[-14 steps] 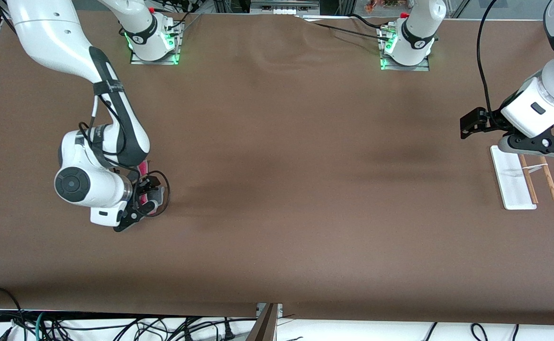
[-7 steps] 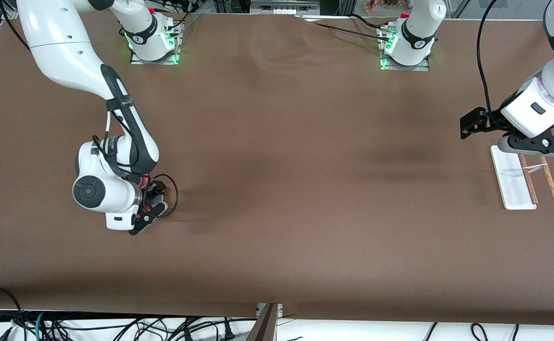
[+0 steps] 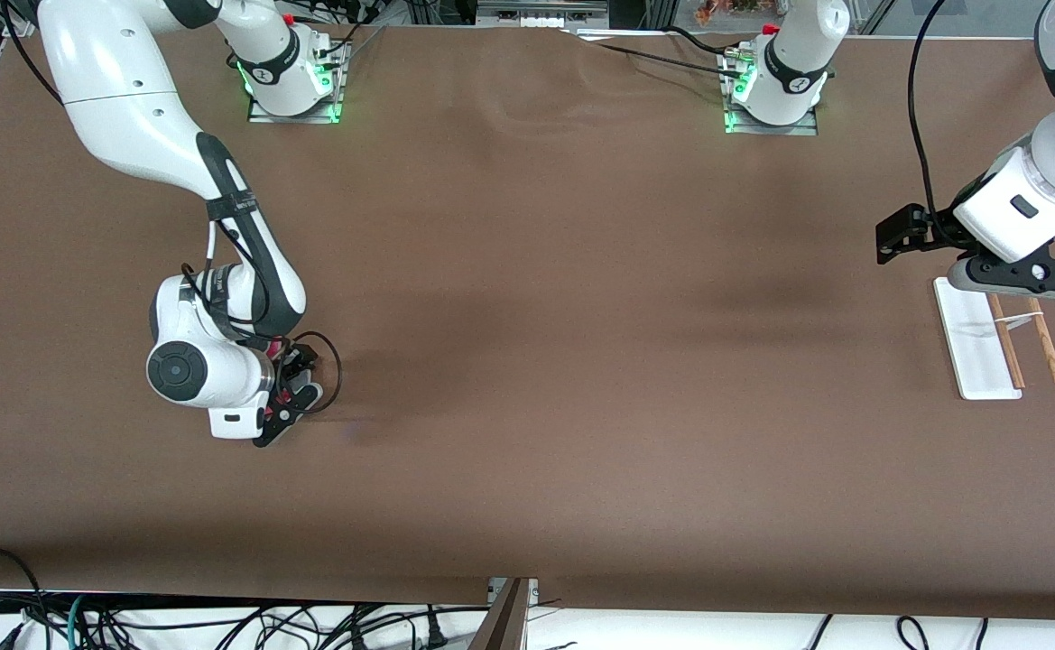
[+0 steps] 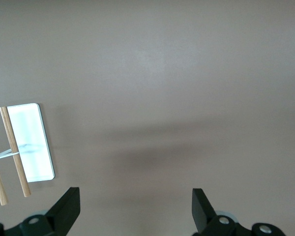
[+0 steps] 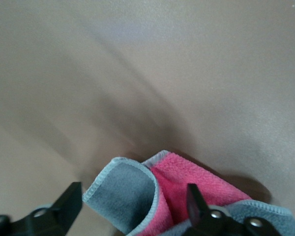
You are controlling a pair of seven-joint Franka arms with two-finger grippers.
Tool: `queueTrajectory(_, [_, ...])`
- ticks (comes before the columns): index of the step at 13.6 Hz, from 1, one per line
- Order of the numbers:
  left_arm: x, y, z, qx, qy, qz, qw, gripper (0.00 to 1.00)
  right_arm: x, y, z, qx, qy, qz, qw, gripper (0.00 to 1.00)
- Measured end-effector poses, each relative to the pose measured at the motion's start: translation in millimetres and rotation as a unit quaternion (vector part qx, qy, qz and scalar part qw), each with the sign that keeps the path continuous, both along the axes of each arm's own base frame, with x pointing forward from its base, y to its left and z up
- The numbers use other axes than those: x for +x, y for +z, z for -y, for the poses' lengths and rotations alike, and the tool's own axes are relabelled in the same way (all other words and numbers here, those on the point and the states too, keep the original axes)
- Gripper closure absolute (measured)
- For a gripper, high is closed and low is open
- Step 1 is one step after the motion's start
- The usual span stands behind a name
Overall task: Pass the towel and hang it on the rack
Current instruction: 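Close the right gripper on the pink towel's edge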
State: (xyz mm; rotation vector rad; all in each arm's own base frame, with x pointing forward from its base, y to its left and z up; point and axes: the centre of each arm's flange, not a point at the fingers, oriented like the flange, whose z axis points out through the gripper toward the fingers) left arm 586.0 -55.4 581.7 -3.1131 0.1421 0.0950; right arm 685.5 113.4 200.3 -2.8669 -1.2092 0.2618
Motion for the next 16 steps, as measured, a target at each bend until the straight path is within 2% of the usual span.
queueTrajectory(3, [-0.4, -0.3, 0.0, 0.0, 0.0, -0.002, 1.0, 0.0, -0.2, -0.2, 0.7, 0.0, 0.0, -0.001, 1.0, 0.5])
queueTrajectory(5, [-0.4, -0.3, 0.0, 0.0, 0.0, -0.002, 1.0, 0.0, -0.6, -0.6, 1.1, -0.001, 0.0, -0.003, 1.0, 0.71])
queueTrajectory(8, [-0.4, -0.3, 0.0, 0.0, 0.0, -0.002, 1.0, 0.0, -0.7, -0.7, 1.2, -0.001, -0.001, -0.004, 1.0, 0.79])
queueTrajectory(11, [-0.4, -0.3, 0.0, 0.0, 0.0, -0.002, 1.0, 0.0, -1.0, -1.5, 1.5, -0.001, -0.001, -0.005, 1.0, 0.79])
queueTrajectory(13, [-0.4, -0.3, 0.0, 0.0, 0.0, -0.002, 1.0, 0.0, -1.2, -2.0, 1.8, -0.001, -0.001, -0.006, 1.0, 0.96])
queueTrajectory(16, [-0.5, -0.3, 1.1, 0.0, -0.001, -0.002, 1.0, 0.0, -1.3, -2.1, 2.5, -0.001, -0.002, -0.006, 1.0, 0.99])
